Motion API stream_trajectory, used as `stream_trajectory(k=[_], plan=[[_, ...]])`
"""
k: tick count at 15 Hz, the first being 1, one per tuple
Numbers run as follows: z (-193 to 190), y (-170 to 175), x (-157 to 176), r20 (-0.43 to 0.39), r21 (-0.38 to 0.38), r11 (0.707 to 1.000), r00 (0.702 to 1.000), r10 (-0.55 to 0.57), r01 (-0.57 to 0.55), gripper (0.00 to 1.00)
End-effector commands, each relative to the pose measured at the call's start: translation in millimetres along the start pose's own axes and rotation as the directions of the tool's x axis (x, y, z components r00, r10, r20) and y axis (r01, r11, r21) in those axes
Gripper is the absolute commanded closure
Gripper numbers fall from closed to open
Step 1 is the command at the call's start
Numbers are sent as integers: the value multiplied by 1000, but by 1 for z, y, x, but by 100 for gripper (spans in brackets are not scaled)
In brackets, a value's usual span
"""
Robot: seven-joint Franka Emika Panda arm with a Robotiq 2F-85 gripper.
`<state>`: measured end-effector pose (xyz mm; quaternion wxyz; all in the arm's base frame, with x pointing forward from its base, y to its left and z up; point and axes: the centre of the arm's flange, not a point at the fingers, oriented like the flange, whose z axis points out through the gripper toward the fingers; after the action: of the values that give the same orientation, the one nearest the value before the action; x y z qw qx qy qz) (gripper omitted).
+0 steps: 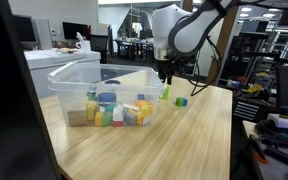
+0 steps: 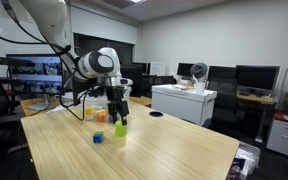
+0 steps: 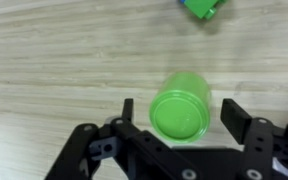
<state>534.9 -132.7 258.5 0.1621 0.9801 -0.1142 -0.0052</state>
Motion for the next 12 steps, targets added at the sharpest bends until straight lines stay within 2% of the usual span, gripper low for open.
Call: stream_trajectory(k=[1, 5, 8, 12], plan=[[-4, -4, -1, -13, 2, 1000, 1000, 4, -4, 0], [-20, -7, -8, 16, 19, 1000, 1000, 4, -4, 0], [-52, -8, -11, 19, 42, 999, 1000, 9, -10, 0], [-103, -8, -21, 10, 28, 1000, 1000, 12, -12, 0]])
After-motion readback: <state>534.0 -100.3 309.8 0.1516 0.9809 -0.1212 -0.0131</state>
